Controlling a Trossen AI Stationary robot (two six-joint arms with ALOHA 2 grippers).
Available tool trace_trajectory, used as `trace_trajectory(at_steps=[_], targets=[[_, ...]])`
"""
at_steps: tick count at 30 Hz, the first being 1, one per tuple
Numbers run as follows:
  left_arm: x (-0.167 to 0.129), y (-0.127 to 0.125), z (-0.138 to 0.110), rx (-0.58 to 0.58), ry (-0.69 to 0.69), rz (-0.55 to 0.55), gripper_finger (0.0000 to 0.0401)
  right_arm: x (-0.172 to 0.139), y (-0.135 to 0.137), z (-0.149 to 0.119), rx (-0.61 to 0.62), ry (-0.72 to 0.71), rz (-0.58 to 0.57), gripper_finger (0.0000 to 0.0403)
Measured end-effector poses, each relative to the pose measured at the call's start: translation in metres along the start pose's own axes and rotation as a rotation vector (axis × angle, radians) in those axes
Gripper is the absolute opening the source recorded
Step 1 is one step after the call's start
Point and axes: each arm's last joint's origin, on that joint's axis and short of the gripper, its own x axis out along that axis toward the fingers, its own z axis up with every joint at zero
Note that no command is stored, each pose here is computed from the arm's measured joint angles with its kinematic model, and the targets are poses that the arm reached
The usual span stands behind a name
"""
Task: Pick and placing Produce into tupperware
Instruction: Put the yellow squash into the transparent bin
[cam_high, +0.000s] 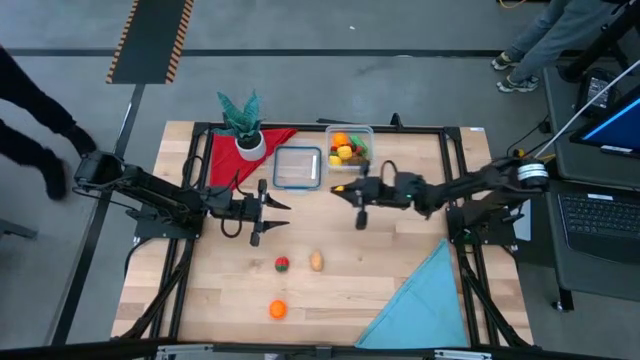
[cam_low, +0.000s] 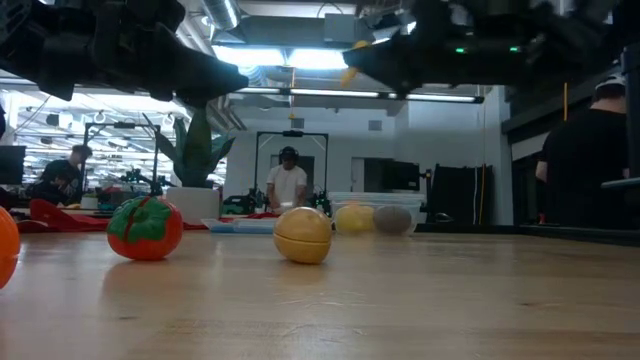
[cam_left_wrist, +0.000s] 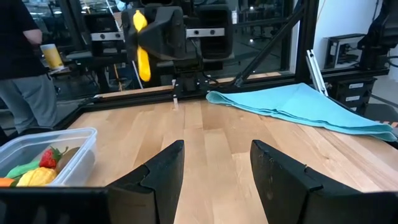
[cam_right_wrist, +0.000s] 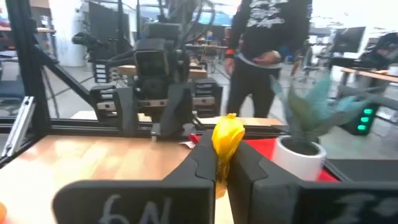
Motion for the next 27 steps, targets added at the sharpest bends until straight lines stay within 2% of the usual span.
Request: trace_trajectory(at_steps=[6, 14, 24, 27], targets=[[0.0, 0.0, 0.0, 0.0, -0.002, 0.0, 0.0176, -0.045, -0.003, 0.003, -0.007, -0.013, -0.023, 0.0016], [0.0, 0.0, 0.0, 0.0, -0.002, 0.001, 0.0176, -0.092, -0.008, 0.002, 0.002, -0.048, -0.149, 0.0015], [0.0, 0.0, -0.001, 0.001, 0.005, 0.003, 0.0176, -0.101, -0.014, -0.002, 0.012, 0.022, -0.349, 0.0016], [0.0, 0.0, -0.001, 0.001, 0.006, 0.003, 0.0176, -0.102, -0.016, -0.004, 0.007, 0.042, -0.45, 0.0015]])
